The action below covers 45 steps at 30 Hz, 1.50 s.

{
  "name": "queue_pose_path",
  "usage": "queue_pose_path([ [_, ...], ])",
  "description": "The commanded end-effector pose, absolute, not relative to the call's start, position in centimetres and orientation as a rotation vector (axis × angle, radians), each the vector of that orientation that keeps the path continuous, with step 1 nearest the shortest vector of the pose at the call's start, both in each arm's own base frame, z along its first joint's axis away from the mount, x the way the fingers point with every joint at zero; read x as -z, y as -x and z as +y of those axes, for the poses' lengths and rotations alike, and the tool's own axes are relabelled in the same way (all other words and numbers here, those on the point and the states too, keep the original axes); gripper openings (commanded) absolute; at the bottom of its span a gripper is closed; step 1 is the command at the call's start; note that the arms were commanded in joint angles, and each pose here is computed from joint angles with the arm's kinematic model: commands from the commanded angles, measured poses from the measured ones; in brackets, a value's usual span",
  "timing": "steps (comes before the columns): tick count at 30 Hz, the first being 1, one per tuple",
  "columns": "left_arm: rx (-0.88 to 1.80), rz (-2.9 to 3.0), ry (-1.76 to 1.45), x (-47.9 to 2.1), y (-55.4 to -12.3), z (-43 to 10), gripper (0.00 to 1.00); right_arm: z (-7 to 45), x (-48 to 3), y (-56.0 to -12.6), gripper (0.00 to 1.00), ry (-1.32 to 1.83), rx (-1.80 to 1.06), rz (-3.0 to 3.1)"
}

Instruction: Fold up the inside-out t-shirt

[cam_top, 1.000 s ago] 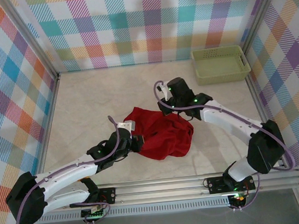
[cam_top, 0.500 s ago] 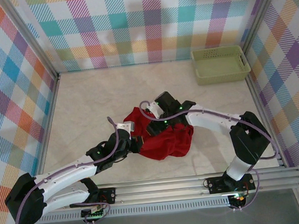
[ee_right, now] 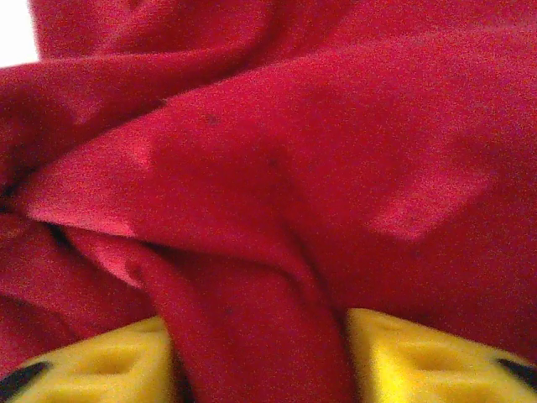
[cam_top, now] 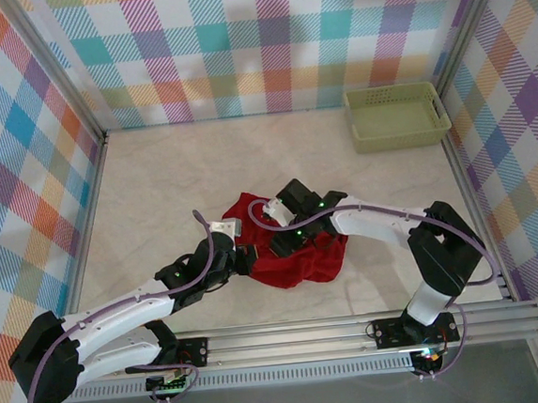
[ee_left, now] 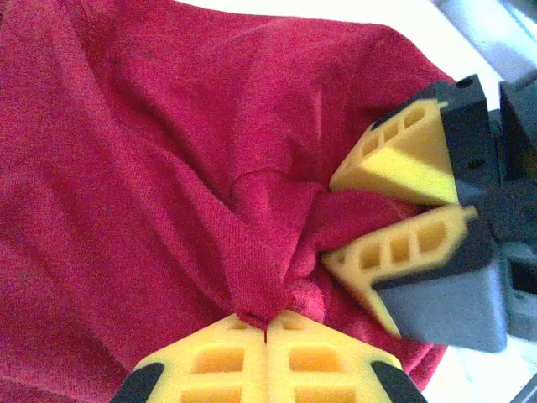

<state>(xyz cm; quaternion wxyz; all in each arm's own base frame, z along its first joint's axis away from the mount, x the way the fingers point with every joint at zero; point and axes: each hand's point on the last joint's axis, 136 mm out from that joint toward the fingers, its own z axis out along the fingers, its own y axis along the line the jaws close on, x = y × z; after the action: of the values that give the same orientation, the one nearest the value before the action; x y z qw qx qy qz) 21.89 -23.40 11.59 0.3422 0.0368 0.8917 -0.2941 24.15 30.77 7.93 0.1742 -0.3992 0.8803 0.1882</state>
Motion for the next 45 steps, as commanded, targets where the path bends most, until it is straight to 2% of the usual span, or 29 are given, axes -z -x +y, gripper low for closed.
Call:
queue_pose_path([
  [1, 0.757, 2.311, -0.124, -12.0, -21.6, -23.5, 0.05, 30.0, -7.5, -25.4, 0.3, 1.071, -0.418, 2.496],
  [3, 0.753, 2.316, -0.124, -11.8, -21.5, -23.4, 0.05, 30.4, -9.0, -25.8, 0.22, 1.037, -0.444, 2.45],
  [8, 0.744, 2.323, -0.114, -11.5, -21.4, -23.1, 0.07, 31.3, -12.7, -26.4, 0.09, 0.967, -0.523, 2.355],
  [16, 0.684, 2.32, -0.07, -11.2, -21.7, -22.0, 0.16, 30.4, -16.8, -26.2, 0.02, 0.861, -0.634, 2.261],
  [21, 0.664, 2.346, -0.088, -10.4, -21.7, -22.3, 0.17, 29.4, -18.5, -26.4, 0.02, 0.753, -0.767, 2.244],
  [23, 0.663, 2.343, -0.104, -10.8, -21.9, -22.5, 0.22, 29.6, -18.5, -26.0, 0.05, 0.769, -0.802, 2.237],
  [29, 0.826, 2.251, -0.106, -15.5, -22.6, -24.9, 0.52, 29.2, -16.5, -25.7, 0.07, 0.762, -0.787, 2.26],
  [32, 0.929, 2.245, -0.122, -16.5, -22.6, -26.9, 0.59, 28.9, -16.0, -25.5, 0.07, 0.751, -0.765, 2.258],
  [38, 0.986, 2.268, -0.147, -15.7, -23.2, -29.3, 0.63, 29.4, -16.2, -24.9, 0.08, 0.734, -0.776, 2.206],
  [45, 0.961, 2.315, -0.144, -13.9, -23.5, -29.9, 0.51, 29.2, -16.4, -25.1, 0.09, 0.648, -0.791, 2.183],
])
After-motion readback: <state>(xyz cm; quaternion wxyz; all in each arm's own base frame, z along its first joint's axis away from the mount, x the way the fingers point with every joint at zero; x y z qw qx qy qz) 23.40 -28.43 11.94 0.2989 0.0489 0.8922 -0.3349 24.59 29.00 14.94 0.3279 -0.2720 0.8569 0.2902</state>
